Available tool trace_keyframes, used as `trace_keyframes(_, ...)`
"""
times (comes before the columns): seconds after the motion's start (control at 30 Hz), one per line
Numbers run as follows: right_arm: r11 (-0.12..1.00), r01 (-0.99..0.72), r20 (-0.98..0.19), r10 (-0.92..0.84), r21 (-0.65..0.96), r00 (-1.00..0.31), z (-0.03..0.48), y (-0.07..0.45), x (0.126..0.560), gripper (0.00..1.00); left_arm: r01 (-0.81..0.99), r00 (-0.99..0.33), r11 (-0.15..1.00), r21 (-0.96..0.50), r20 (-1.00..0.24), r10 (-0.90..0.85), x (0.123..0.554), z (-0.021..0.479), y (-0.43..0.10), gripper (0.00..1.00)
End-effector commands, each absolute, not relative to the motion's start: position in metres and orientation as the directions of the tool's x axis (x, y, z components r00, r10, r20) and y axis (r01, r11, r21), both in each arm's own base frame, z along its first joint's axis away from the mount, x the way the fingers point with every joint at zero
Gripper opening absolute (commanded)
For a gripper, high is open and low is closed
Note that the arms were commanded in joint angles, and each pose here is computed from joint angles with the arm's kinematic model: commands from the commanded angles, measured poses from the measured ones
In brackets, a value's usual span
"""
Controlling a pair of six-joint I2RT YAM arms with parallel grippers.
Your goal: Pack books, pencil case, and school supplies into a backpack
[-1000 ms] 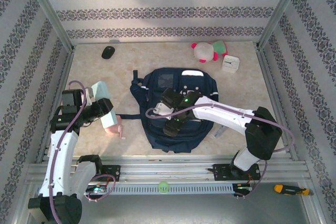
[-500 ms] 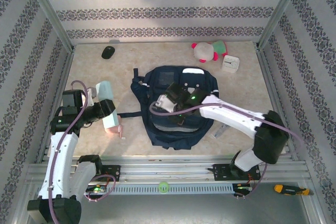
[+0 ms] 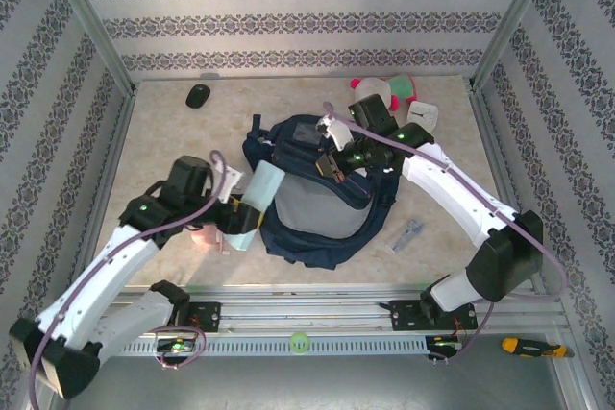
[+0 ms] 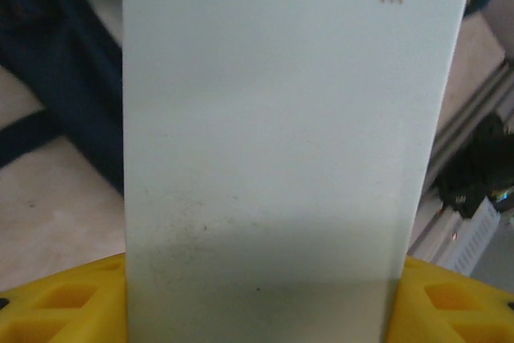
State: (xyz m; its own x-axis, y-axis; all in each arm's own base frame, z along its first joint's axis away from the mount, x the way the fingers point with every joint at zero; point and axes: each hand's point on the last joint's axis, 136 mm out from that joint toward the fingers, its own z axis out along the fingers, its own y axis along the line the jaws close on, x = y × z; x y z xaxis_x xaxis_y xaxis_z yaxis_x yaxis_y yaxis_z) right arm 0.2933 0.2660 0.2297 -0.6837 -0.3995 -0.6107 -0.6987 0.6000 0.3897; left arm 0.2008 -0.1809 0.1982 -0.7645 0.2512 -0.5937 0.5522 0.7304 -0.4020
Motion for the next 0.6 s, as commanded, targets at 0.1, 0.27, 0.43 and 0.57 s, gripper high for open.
trace_keyframes(0.1,0.544,-0.667,-0.656,-0.256,0.51,-0.71,0.274,0.278,0.312,0.0,0.581,-0.777,0.715,-0.389,-0.527,0.345,0.21,0.169,-0.228,0.27)
trace_keyframes(0.27,0.518,-0.67,-0.669,-0.229,0.532,-0.708,0.284,0.281,0.314,0.0,0.465,-0.847,0.803,-0.373,-0.451,0.281,0.228,0.142,-0.245,0.28)
trace_keyframes(0.43,0.507,-0.675,-0.673,-0.226,0.536,-0.704,0.284,0.281,0.311,0.0,0.356,-0.853,0.856,-0.375,-0.504,0.134,0.271,0.154,-0.264,0.33)
trace_keyframes(0.57,0.515,-0.674,-0.678,-0.219,0.53,-0.701,0.28,0.279,0.311,0.0,0.296,-0.844,0.825,-0.48,-0.537,-0.01,0.294,0.166,-0.285,0.65)
